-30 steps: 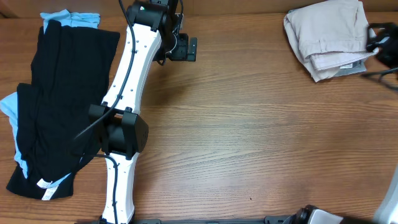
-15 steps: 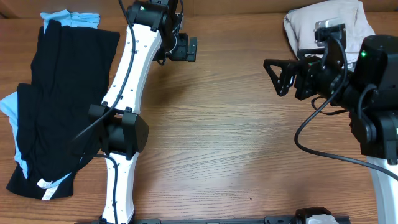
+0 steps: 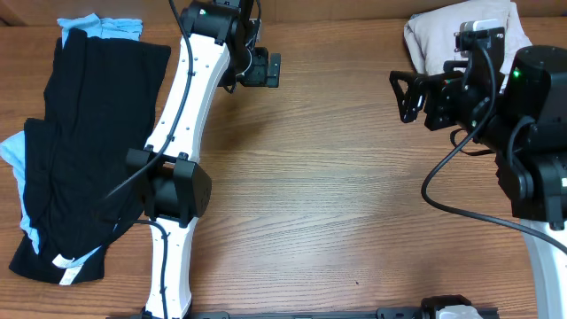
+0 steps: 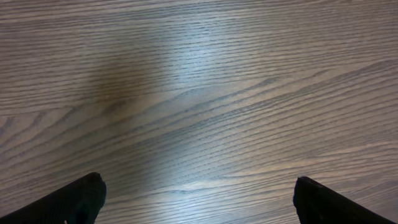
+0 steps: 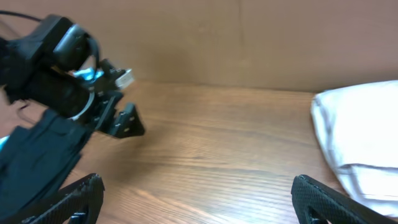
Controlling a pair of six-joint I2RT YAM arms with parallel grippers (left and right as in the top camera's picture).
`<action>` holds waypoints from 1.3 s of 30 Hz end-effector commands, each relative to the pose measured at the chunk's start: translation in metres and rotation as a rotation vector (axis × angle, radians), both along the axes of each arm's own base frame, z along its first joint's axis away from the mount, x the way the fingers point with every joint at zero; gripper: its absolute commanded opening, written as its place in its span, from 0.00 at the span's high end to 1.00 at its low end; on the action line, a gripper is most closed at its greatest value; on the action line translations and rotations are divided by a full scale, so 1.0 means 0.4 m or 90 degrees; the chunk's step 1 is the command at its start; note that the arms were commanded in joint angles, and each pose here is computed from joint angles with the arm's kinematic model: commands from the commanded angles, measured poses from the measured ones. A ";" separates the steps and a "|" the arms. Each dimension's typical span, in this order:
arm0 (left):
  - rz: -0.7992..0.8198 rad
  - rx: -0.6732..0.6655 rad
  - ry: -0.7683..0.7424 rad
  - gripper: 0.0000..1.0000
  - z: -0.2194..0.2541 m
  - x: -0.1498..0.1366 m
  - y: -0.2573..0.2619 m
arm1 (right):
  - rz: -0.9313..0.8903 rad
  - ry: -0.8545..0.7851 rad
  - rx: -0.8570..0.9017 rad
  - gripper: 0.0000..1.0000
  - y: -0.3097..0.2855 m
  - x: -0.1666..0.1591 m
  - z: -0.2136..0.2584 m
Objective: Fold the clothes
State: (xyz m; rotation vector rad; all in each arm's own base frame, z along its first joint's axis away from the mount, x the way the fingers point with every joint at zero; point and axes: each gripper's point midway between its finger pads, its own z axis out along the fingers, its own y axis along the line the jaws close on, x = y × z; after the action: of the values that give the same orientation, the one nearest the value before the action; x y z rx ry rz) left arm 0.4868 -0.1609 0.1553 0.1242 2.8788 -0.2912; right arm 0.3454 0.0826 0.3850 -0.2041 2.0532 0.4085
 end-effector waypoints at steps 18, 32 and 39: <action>-0.001 0.002 -0.015 0.00 0.027 -0.004 0.001 | -0.042 -0.281 0.014 0.00 -0.081 -0.177 -0.282; -0.001 0.002 -0.015 0.00 0.027 -0.004 0.001 | -0.050 -0.365 0.011 0.00 -0.087 -0.257 -0.452; -0.001 0.002 -0.015 0.00 0.027 -0.004 0.001 | -0.087 -0.330 0.003 0.00 -0.109 -0.260 -0.509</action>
State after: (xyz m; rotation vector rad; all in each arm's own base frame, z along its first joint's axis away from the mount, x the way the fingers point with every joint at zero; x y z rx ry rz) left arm 0.4868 -0.1608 0.1551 0.1241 2.8791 -0.2906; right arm 0.2405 0.0465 0.1856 -0.1815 1.5392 0.2806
